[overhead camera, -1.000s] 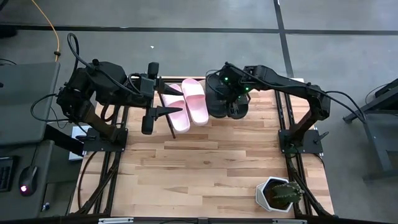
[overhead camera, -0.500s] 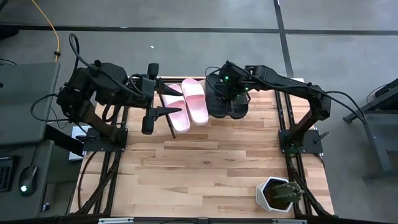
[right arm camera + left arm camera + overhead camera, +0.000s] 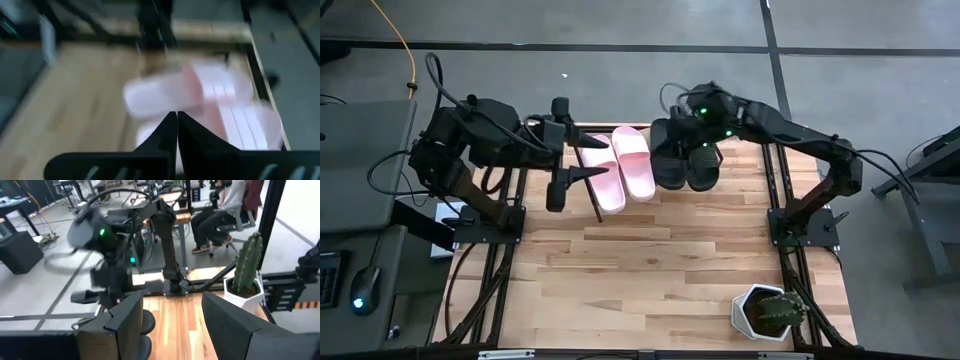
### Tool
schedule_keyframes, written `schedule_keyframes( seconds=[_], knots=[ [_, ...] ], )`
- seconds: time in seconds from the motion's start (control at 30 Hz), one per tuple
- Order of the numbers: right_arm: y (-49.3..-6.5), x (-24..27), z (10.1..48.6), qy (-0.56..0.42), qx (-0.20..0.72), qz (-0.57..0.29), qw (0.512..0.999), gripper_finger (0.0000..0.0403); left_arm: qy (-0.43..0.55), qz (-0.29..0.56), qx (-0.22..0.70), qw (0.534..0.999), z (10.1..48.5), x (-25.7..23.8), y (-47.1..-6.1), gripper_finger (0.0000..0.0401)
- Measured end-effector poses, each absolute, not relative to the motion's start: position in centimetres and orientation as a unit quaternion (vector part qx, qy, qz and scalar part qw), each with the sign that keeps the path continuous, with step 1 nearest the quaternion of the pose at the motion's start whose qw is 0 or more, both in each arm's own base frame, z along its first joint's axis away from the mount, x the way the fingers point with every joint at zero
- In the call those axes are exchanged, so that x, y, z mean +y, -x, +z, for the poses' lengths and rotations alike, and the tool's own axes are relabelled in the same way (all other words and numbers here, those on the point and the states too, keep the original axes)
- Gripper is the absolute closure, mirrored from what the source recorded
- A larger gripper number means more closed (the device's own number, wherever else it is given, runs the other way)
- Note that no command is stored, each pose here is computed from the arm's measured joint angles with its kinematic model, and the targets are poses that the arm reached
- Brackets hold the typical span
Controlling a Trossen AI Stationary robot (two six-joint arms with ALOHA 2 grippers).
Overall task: Pick and place slides into the shelf
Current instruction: Return to Home Position
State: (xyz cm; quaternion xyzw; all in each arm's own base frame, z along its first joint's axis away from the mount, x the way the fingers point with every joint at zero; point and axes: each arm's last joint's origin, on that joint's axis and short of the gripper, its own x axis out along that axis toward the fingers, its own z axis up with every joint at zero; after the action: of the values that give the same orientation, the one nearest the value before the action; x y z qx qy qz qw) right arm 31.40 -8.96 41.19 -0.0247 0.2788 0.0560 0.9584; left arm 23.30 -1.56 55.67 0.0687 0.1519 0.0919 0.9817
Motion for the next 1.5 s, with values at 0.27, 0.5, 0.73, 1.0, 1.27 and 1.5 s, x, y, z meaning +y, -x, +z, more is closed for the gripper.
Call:
schedule_keyframes(
  seconds=[0.27,0.5,0.73,1.0,1.27,1.5],
  knots=[
    [-30.1,-7.9,45.8,-0.003,0.114,0.124,0.986,0.0402,-0.054,0.092,0.138,0.985,56.2,-1.5,-22.3,0.0208],
    [-27.7,-7.2,48.2,-0.008,0.062,0.115,0.991,0.0403,-0.055,0.109,0.133,0.984,56.5,-1.3,-21.1,0.0208],
    [-25.0,-6.1,50.0,-0.015,0.034,0.117,0.992,0.0403,-0.055,0.123,0.136,0.981,56.9,-1.0,-18.9,0.0223],
    [-22.4,-4.7,51.3,-0.008,0.017,0.131,0.991,0.0403,-0.055,0.118,0.141,0.981,57.1,-0.8,-16.7,0.0356],
    [-19.9,-3.1,52.4,0.019,-0.007,0.126,0.992,0.0403,-0.056,0.115,0.135,0.983,57.4,-0.6,-15.0,0.0384],
    [-18.5,-2.6,52.4,0.04,0.009,0.077,0.996,0.0403,-0.087,0.118,0.128,0.981,57.6,-0.4,-15.1,0.0396]
  ],
)
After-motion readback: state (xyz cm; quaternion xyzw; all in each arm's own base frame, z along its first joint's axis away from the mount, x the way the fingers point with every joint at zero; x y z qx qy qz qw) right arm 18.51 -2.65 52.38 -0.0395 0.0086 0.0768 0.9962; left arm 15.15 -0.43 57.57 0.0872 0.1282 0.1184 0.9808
